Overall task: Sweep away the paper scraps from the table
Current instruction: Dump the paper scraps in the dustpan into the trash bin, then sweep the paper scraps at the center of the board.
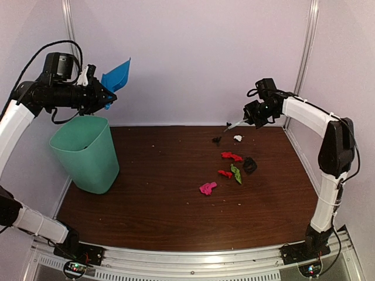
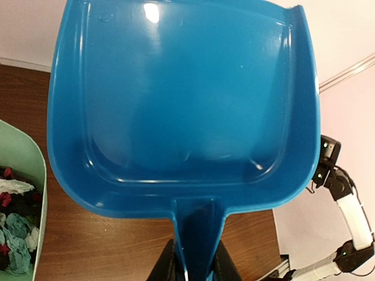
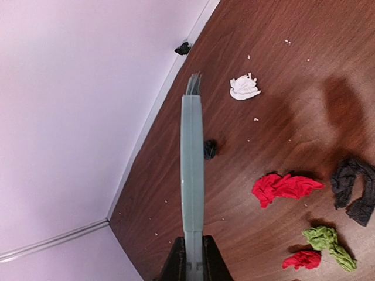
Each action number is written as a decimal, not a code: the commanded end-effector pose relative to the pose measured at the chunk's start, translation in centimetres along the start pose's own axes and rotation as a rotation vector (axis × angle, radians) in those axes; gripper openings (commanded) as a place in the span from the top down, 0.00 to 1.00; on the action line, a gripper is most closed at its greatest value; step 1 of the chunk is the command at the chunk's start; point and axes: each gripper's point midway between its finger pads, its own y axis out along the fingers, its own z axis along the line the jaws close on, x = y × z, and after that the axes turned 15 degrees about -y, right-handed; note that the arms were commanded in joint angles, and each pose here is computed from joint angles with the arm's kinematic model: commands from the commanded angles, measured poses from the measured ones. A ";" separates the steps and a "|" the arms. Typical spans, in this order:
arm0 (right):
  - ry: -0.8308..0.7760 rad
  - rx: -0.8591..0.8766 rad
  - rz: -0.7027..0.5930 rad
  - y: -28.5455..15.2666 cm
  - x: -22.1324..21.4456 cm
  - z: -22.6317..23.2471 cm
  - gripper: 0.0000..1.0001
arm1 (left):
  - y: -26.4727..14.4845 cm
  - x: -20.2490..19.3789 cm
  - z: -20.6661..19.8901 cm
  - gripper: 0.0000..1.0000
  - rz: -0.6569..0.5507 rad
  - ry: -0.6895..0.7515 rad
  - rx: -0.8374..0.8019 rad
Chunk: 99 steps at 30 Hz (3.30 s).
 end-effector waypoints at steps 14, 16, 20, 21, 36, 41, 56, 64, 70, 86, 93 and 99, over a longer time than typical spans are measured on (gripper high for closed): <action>0.264 0.089 -0.013 11.4 2.6 1.5 1.00 | 3.7 -1.5 1.4 1.00 0.030 0.284 0.093; 0.259 0.062 0.011 12.3 1.7 0.8 1.00 | 4.1 -1.5 1.5 1.00 0.037 0.294 0.098; 0.229 -0.010 0.068 12.6 -0.8 -0.9 1.00 | 4.8 -1.6 1.5 1.00 0.049 0.304 0.094; 0.221 -0.034 0.082 12.4 -1.4 -1.4 1.00 | 4.9 -1.7 1.5 1.00 0.052 0.306 0.091; 0.175 -0.205 0.275 4.7 -12.4 -10.5 1.00 | 6.1 -3.9 0.1 1.00 0.098 0.313 0.066; 0.119 -0.220 0.340 -0.1 -16.2 -11.9 1.00 | 6.1 -5.2 -0.3 1.00 0.104 0.318 0.071; -0.023 0.023 0.079 -8.2 -9.0 -7.1 1.00 | 5.4 -10.9 -1.7 1.00 0.144 0.385 0.069; 0.054 0.047 0.040 -2.9 -3.5 -5.4 1.00 | 5.6 -14.1 -1.8 1.00 0.195 0.408 0.072; 0.113 -0.001 0.050 2.4 -0.3 -5.7 1.00 | 5.9 -16.9 -1.4 1.00 0.243 0.480 0.091; 0.194 -0.181 0.149 3.9 -3.9 -14.1 1.00 | 7.7 -19.4 0.6 1.00 0.335 0.627 0.132; 0.144 -0.244 0.195 0.3 -7.1 -17.7 1.00 | 8.5 -20.3 1.5 1.00 0.368 0.710 0.123; 0.092 -0.288 0.209 -3.7 -9.1 -20.0 1.00 | 8.8 -21.0 3.4 1.00 0.393 0.733 0.152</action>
